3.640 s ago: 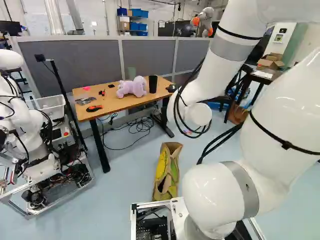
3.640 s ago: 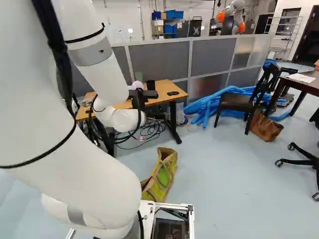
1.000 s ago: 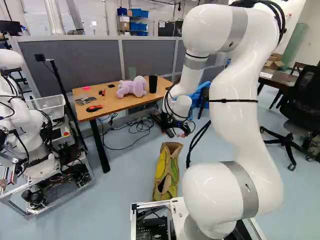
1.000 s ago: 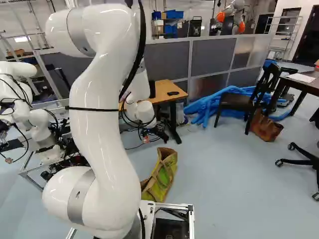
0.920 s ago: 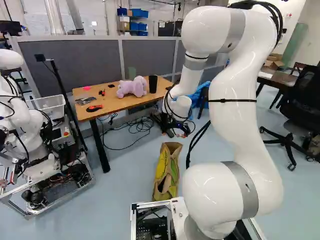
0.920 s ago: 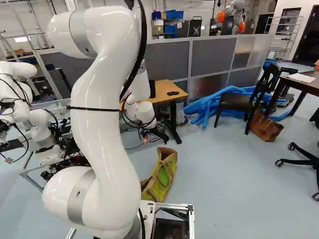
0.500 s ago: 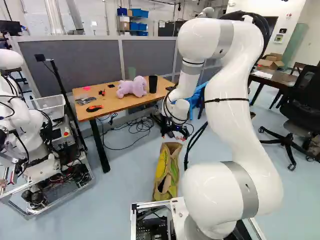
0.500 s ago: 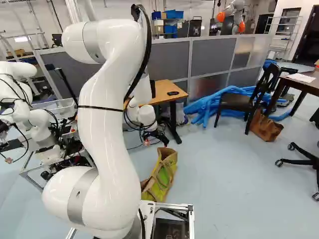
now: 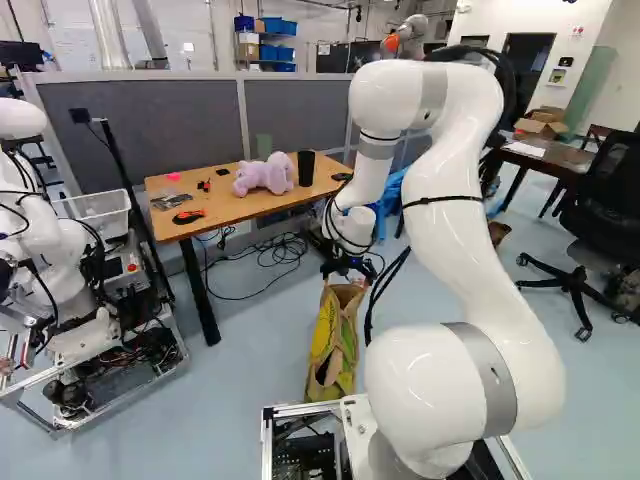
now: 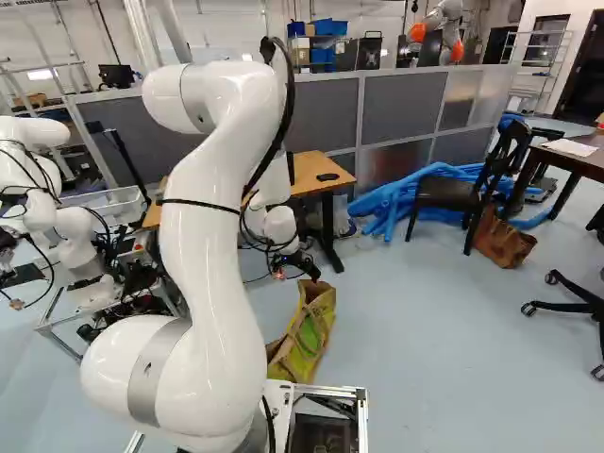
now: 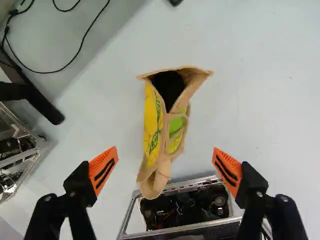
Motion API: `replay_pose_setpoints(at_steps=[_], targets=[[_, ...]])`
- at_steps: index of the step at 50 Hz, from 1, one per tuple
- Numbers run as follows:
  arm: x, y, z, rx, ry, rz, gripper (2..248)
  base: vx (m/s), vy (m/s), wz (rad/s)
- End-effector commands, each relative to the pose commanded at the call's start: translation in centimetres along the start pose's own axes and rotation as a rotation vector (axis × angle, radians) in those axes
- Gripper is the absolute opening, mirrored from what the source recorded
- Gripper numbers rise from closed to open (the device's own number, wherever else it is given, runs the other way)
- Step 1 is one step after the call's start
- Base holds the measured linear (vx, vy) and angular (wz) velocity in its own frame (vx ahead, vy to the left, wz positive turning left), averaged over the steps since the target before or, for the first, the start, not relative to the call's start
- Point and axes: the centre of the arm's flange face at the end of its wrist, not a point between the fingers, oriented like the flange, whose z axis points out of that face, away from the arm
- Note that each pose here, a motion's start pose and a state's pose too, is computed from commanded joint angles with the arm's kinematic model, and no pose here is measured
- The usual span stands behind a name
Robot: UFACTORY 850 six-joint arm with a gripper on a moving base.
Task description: Pick up the bag on the ground and place it on the table
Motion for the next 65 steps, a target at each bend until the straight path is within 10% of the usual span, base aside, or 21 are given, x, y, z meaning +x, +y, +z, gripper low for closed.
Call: replay_pose_setpoints(at_steps=[65], targets=[[0.1, -0.2, 9.9, -0.019, -0.087, -0.001, 247, 0.000, 0.000, 0.000]])
